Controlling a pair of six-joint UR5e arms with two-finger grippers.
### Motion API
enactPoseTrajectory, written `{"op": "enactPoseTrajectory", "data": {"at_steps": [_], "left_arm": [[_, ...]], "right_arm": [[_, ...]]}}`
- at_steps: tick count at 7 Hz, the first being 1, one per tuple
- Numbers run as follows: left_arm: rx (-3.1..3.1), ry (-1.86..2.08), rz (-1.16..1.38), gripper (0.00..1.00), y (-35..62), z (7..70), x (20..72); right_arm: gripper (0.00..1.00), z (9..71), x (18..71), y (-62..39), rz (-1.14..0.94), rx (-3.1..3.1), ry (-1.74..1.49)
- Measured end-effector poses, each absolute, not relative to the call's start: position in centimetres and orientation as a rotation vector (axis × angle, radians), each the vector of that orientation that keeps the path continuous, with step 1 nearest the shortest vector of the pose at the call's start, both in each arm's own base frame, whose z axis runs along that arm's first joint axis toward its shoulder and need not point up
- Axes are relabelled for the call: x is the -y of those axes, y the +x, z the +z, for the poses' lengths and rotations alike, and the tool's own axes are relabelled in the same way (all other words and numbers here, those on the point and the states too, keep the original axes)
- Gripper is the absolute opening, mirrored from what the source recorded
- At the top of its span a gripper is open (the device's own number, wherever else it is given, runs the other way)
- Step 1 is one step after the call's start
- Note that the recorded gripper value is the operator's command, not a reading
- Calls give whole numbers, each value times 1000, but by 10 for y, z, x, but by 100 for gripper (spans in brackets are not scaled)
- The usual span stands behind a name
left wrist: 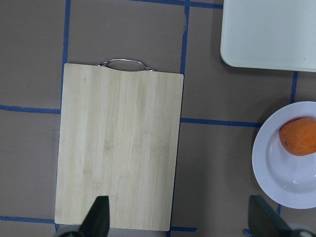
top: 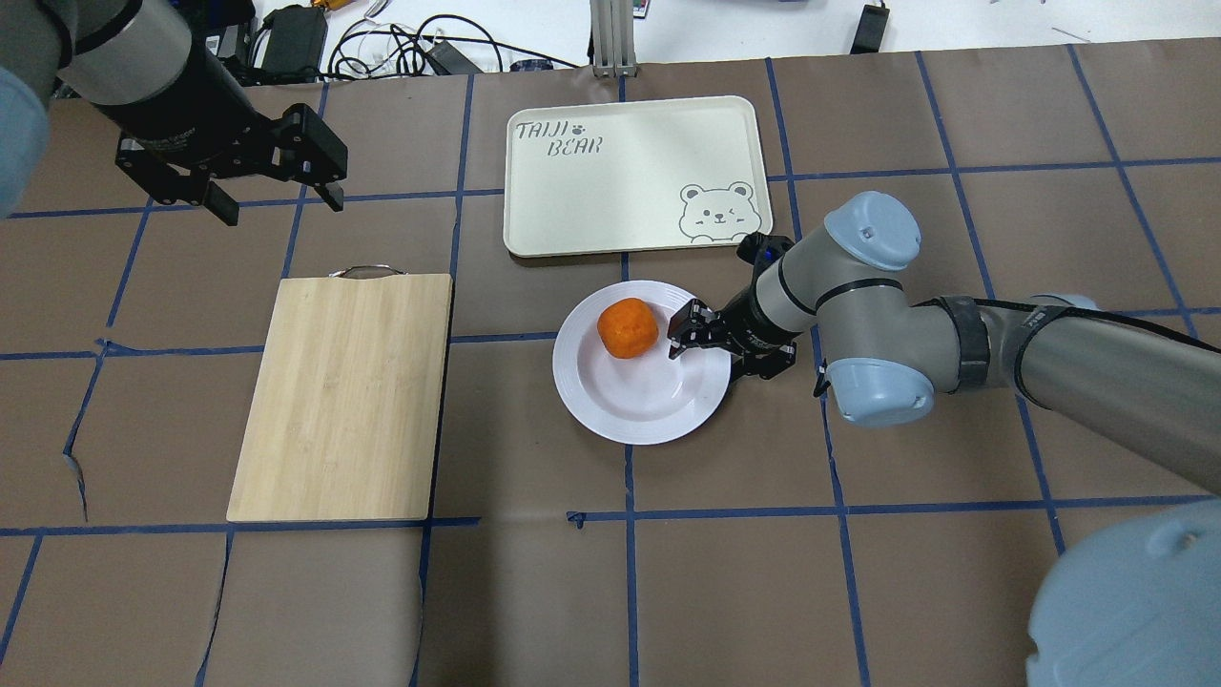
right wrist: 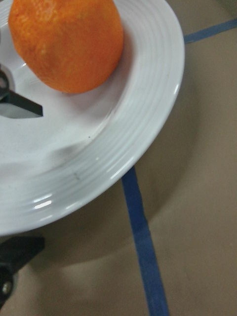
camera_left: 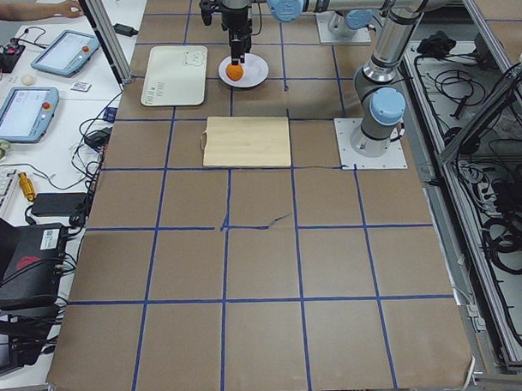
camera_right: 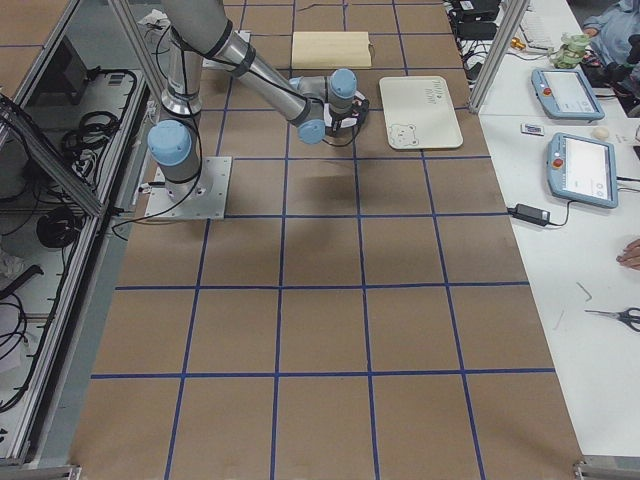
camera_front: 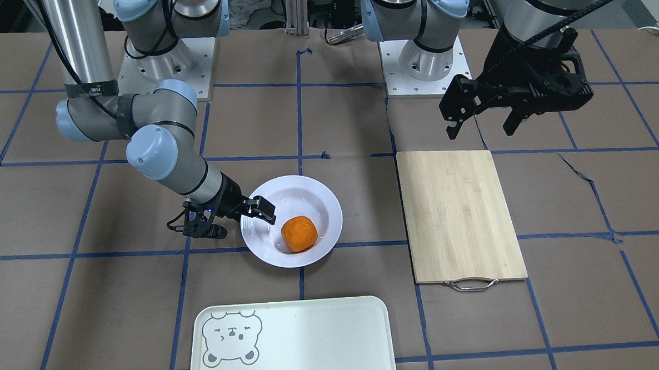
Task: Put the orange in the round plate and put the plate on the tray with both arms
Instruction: 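Grip the rim of the white plate with the right gripper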
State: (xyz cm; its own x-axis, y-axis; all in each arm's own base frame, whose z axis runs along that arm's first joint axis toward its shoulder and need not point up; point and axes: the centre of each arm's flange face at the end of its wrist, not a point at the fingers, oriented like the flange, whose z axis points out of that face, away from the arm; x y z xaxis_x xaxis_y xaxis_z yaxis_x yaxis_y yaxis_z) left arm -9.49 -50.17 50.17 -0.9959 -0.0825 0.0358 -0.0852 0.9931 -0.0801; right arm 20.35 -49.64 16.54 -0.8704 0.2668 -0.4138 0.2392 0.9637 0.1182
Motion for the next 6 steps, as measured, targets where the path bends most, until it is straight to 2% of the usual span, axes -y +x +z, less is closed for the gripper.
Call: {"op": "enactPoseTrajectory", "data": {"at_steps": [1,3,4,5,6], "left_arm": [[3105,131,125,100,-95,501,502],[3108,133,111,100,-95,497,500],[3110,133,105,100,-94,495,500],[3110,134,105,100,-95,495,499],[3110,134,106,100,-95,495,499]], "right_arm": [[58,159,496,204,105,-2676,377],[26,157,496,208,123,-2673,418],[14,161,498,214,117,-2675,423],[5,165,500,218,108,-2680,424],[3,167,500,220,106,-2683,423]]}}
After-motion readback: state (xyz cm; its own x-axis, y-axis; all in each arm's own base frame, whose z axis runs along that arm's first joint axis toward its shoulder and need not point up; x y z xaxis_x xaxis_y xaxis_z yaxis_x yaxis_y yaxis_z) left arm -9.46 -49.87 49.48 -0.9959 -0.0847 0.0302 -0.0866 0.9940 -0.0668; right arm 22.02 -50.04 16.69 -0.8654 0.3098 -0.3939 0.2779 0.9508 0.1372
